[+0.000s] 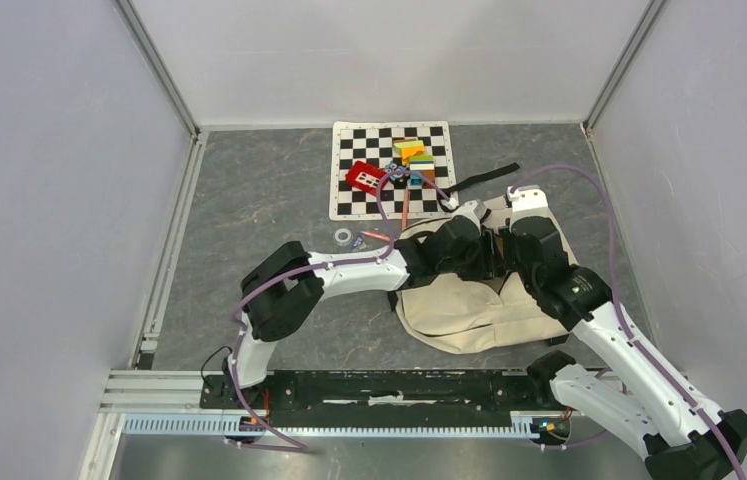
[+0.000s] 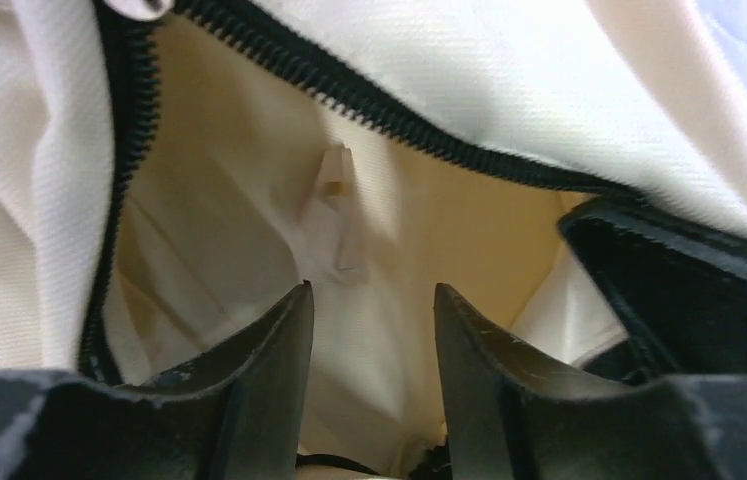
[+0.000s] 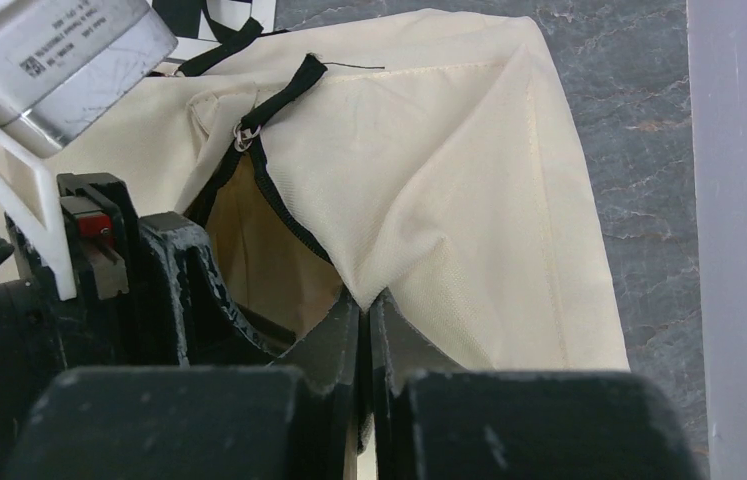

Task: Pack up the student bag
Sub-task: Place the stationery in the student bag.

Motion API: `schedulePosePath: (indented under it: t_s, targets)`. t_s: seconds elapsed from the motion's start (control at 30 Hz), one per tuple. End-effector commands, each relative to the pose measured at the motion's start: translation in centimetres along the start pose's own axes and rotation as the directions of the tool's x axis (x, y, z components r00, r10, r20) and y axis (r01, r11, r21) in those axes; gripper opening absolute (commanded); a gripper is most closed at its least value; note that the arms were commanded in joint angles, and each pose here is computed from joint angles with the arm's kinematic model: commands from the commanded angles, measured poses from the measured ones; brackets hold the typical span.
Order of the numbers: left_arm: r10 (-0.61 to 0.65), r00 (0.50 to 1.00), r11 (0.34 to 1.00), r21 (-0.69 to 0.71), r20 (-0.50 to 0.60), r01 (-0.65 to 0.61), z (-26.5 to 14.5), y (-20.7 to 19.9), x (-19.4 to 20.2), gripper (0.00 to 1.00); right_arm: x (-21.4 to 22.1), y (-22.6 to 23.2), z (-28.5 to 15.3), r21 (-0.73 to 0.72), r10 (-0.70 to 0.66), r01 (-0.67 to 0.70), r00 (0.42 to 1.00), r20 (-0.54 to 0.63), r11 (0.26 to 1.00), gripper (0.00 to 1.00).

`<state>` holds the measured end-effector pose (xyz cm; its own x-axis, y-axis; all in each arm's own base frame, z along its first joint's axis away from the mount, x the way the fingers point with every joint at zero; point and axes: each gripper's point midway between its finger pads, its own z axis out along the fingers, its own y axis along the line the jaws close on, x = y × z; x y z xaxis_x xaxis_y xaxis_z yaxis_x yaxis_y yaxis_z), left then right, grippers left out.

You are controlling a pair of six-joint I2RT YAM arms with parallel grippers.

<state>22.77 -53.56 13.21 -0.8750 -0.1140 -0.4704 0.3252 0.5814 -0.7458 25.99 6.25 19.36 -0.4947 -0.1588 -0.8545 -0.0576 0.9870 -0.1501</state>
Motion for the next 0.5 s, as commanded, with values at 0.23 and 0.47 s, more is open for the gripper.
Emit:
schedulePosePath:
  t_s: [0.23,0.47]
  targets:
    - [0.194,0.962,0.98,-0.069,0.194,-0.184,-3.8,0.1,-3.7,0.68,-3.8,0.1,-0.8,-0.016,0.066,-0.064,0.991,0.116,0.998,0.0]
    - [0.324,0.886,0.944,-0.178,0.331,-0.279,-9.8,0.6,-7.3,0.87,-3.9,-0.4,-0.9,0.007,0.05,-0.051,0.992,0.117,0.999,0.0]
